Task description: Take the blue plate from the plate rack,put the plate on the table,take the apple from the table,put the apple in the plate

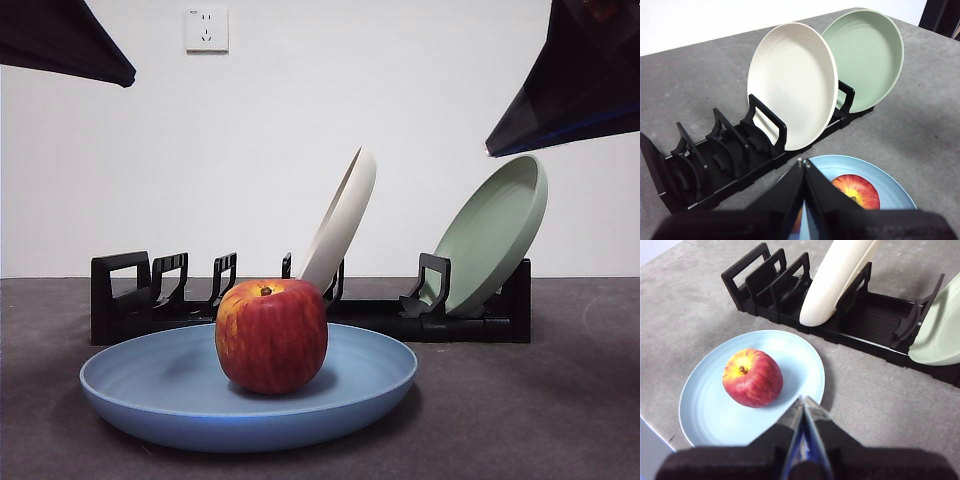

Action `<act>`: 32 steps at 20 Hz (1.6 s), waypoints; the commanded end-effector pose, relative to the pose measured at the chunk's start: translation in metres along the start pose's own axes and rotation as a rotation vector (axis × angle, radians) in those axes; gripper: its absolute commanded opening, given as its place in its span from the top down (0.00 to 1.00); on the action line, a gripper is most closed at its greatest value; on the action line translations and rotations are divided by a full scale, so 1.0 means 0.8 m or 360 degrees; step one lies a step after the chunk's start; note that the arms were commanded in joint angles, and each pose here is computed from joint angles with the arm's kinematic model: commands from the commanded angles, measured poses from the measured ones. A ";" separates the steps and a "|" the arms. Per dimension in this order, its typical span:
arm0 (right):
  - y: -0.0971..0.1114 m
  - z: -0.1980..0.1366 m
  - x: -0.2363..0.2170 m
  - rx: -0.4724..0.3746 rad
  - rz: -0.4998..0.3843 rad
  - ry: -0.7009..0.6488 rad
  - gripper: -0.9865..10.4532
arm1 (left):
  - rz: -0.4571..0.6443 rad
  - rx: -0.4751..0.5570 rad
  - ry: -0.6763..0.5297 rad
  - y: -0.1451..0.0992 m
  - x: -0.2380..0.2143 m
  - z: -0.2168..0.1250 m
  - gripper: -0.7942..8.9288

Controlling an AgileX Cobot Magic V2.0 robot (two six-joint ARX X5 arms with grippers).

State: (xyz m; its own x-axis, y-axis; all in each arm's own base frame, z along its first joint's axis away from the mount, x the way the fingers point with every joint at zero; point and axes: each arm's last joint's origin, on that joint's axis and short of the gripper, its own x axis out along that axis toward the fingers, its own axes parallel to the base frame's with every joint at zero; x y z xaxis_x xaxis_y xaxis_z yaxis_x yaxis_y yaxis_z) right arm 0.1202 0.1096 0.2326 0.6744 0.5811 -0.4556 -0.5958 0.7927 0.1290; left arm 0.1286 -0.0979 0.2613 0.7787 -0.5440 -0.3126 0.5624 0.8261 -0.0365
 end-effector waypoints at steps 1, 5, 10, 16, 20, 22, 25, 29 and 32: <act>0.000 -0.003 0.001 0.0010 -0.0005 0.0006 0.91 | 0.0016 0.0017 0.0025 0.001 -0.004 -0.003 0.92; 0.000 -0.003 0.001 0.0010 -0.0005 0.0006 0.91 | 0.0176 0.0103 -0.0123 0.022 -0.033 -0.006 0.92; 0.000 -0.003 0.001 0.0010 -0.0006 0.0007 0.91 | 0.0510 -0.0085 -0.0354 0.053 -0.048 -0.067 0.92; 0.000 -0.003 0.001 0.0010 -0.0005 0.0007 0.91 | 0.0804 -0.0135 -0.0418 0.074 -0.050 -0.127 0.92; 0.000 -0.003 0.001 0.0010 -0.0005 0.0007 0.91 | 0.0920 -0.0171 -0.0372 0.081 -0.053 -0.145 0.92; 0.000 -0.003 0.001 0.0010 -0.0005 0.0007 0.91 | 0.0956 -0.0195 -0.0309 0.083 -0.053 -0.154 0.92; 0.000 -0.003 0.001 0.0010 -0.0006 0.0007 0.91 | 0.0997 -0.0239 -0.0237 0.084 -0.055 -0.163 0.92; 0.000 -0.003 0.001 0.0010 -0.0006 0.0007 0.91 | 0.1003 -0.0404 -0.0291 0.087 -0.056 -0.166 0.92; 0.000 -0.003 0.001 0.0010 -0.0006 0.0008 0.91 | 0.1009 -0.0403 -0.0291 0.087 -0.056 -0.166 0.92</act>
State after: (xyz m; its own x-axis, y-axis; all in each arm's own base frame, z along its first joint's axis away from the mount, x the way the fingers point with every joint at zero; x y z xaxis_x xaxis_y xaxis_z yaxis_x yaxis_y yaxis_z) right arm 0.1202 0.1096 0.2325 0.6742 0.5808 -0.4562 -0.5957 0.7928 0.1290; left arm 0.0952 0.0037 0.1512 0.9828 0.0563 -0.1758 -0.0767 0.9909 -0.1110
